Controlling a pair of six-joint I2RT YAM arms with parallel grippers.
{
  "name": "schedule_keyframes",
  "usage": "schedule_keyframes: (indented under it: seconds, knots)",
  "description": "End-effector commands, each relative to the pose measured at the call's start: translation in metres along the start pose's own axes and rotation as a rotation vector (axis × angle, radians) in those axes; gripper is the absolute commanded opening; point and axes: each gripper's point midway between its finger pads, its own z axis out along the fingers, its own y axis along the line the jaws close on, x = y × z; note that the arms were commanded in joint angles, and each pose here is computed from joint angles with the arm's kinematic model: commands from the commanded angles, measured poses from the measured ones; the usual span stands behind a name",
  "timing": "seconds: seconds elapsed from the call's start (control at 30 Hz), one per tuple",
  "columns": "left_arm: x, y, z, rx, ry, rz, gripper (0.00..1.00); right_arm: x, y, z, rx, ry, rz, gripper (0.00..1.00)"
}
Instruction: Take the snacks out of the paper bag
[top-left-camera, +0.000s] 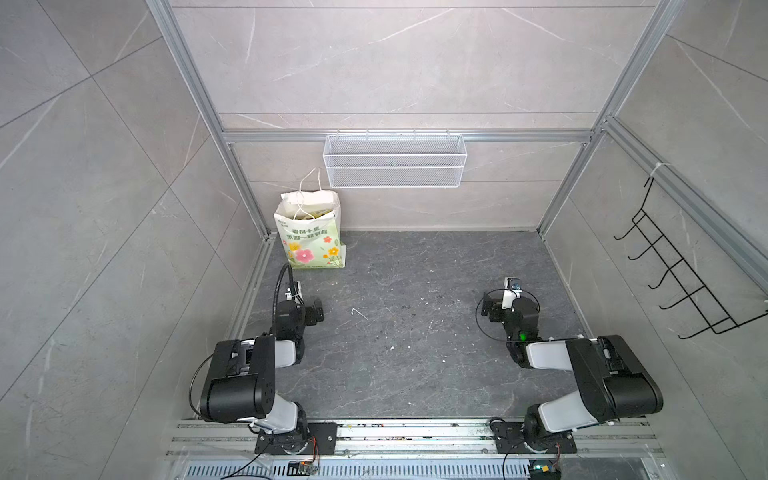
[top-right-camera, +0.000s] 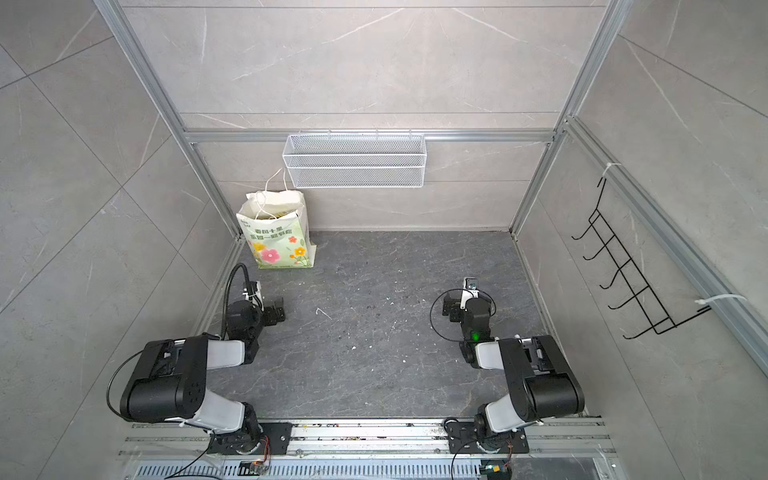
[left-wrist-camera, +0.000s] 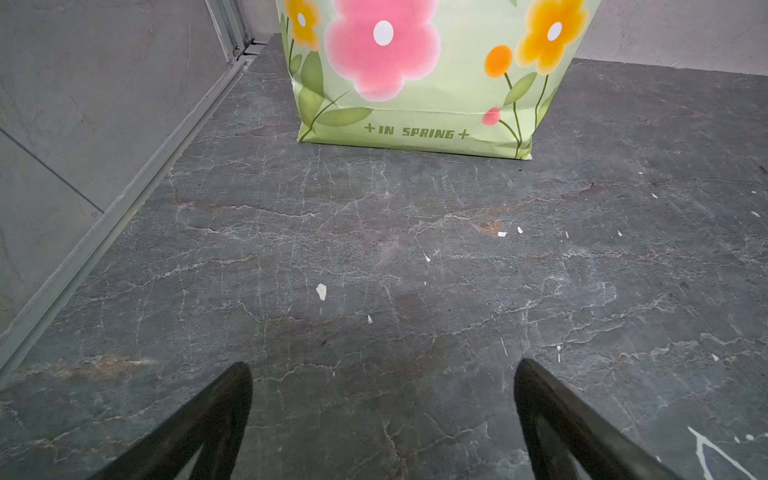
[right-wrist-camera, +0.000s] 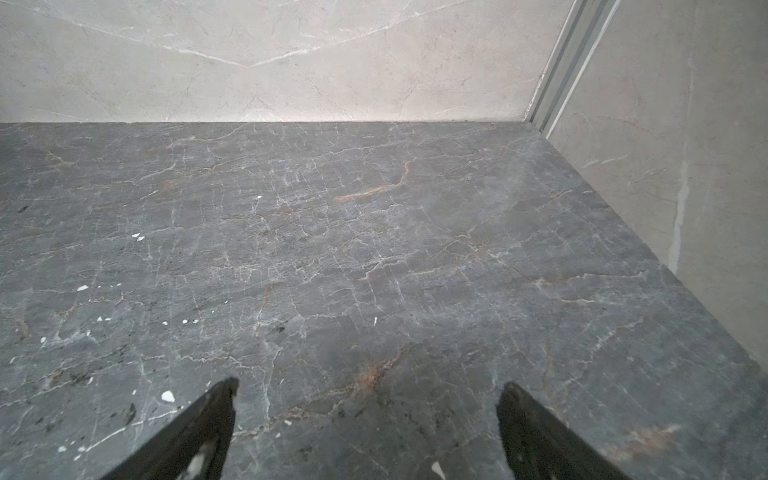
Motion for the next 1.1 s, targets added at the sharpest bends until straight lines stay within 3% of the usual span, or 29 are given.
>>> schedule_keyframes:
  seconds: [0.0,0.57,0.73,0.8,0.9,0.97,1.07]
  knots:
    - [-0.017,-0.005,0.000,0.024,-0.054,0.011,1.00,-0.005,0.004,0.003,-0.024,-0.007,-0.008,0.99]
    - [-0.017,-0.003,-0.001,0.028,-0.055,0.001,1.00,-0.005,0.004,0.003,-0.022,-0.006,-0.007,0.99]
    - [-0.048,-0.019,-0.031,0.063,-0.119,0.060,1.00,-0.030,-0.034,-0.025,0.213,0.005,0.069,0.99]
    - [-0.073,-0.039,-0.062,0.099,-0.188,0.092,0.97,-0.046,-0.055,-0.046,0.342,0.043,0.202,0.99]
    - [-0.116,-0.060,-0.106,0.111,-0.367,0.105,0.96,-0.079,-0.036,-0.054,0.209,-0.023,0.253,0.93]
    - [-0.142,-0.043,-0.121,0.015,-0.421,0.062,0.95,-0.098,-0.013,-0.051,0.084,-0.027,0.270,0.87]
    - [-0.170,0.000,-0.127,-0.163,-0.432,-0.013,0.83,-0.115,0.018,-0.036,-0.034,0.013,0.265,0.81]
